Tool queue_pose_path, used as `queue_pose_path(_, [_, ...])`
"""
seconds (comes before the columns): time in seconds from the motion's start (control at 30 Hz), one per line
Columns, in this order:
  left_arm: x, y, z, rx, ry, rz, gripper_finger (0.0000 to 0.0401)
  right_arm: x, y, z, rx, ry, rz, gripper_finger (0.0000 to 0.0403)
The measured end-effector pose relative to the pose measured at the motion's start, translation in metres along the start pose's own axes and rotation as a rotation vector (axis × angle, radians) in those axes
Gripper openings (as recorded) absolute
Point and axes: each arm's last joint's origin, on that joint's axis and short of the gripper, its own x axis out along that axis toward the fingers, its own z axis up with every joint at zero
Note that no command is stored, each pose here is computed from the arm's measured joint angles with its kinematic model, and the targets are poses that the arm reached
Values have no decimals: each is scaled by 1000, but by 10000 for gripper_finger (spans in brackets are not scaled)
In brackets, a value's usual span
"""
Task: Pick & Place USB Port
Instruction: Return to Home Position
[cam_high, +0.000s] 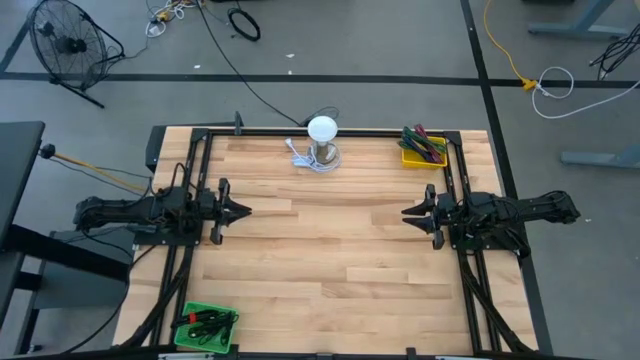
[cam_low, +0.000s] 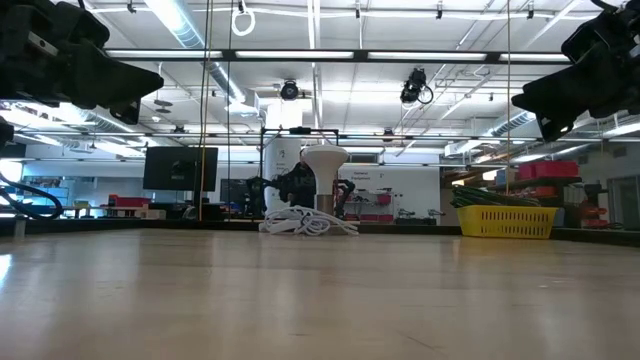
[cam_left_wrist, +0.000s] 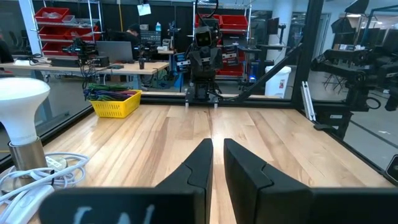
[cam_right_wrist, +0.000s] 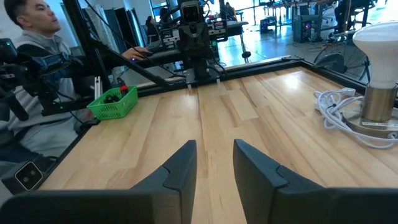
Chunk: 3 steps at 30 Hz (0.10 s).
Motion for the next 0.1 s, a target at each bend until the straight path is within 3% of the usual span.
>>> queue_pose_path(0.1, [0, 0, 0, 0, 0, 0, 41, 0, 0, 0, 0, 0, 0, 104])
